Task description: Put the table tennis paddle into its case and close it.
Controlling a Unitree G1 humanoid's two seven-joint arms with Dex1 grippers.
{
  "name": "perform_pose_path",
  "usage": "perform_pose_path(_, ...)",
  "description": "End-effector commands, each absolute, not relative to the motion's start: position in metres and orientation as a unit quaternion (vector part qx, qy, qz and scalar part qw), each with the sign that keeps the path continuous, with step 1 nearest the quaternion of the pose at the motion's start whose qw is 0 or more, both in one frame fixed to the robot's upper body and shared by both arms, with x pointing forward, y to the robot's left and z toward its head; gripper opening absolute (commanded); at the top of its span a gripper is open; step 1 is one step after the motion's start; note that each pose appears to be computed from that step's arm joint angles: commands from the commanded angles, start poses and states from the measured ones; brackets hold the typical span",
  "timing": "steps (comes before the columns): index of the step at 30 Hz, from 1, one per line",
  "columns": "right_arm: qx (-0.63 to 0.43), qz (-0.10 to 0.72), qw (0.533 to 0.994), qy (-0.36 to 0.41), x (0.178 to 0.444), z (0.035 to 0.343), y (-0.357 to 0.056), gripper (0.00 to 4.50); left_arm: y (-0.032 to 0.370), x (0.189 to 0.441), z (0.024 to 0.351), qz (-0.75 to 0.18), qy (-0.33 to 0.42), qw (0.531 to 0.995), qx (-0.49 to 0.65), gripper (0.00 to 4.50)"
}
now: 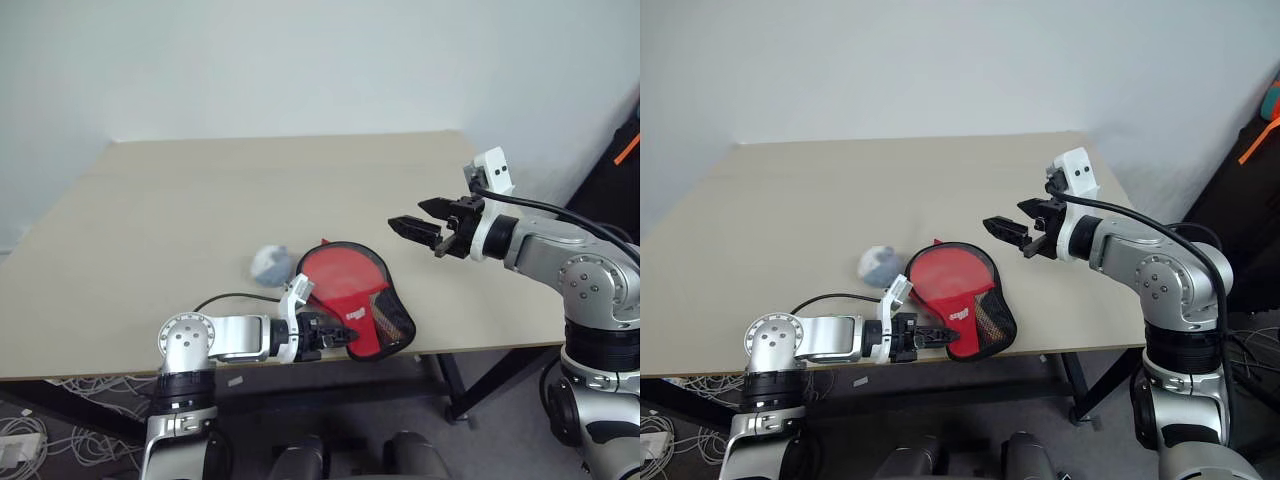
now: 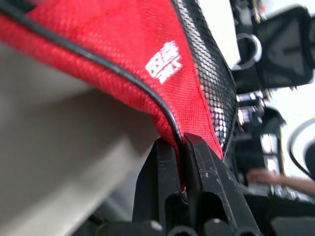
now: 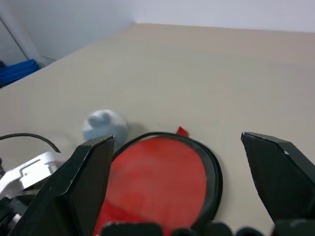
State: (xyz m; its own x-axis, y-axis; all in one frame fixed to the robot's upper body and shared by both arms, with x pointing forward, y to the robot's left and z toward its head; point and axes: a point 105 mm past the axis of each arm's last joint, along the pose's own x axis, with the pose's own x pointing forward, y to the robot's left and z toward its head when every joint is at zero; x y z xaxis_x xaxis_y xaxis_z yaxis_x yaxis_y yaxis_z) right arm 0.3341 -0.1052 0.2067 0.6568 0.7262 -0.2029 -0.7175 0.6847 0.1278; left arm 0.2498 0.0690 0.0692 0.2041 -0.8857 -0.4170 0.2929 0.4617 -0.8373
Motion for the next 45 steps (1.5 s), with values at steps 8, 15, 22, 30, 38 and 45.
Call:
perform_pose_path(8, 0.012, 0.401, 0.912, 0.087, 0.334, 0.223, -0.103, 4.5, 0.062, 0.224, 0.088, -0.502, 0.477, 0.663, -0.286, 0.04)
perform_pose_path(15, 0.011, 0.401, 0.912, 0.089, 0.334, 0.222, -0.103, 4.5, 0.09, 0.217, 0.082, -0.483, 0.502, 0.667, -0.264, 0.04)
perform_pose_path(22, 0.013, 0.407, 0.909, 0.09, 0.333, 0.22, -0.101, 4.5, 0.11, 0.206, 0.079, -0.472, 0.52, 0.668, -0.244, 0.04)
perform_pose_path(30, 0.015, 0.412, 0.907, 0.091, 0.334, 0.219, -0.098, 4.5, 0.115, 0.207, 0.077, -0.465, 0.507, 0.686, -0.237, 0.04)
perform_pose_path(38, 0.016, 0.415, 0.905, 0.089, 0.335, 0.221, -0.095, 4.5, 0.106, 0.211, 0.076, -0.467, 0.49, 0.692, -0.25, 0.04)
perform_pose_path(45, 0.017, 0.415, 0.905, 0.09, 0.336, 0.221, -0.094, 4.5, 0.107, 0.21, 0.082, -0.475, 0.485, 0.688, -0.255, 2.09)
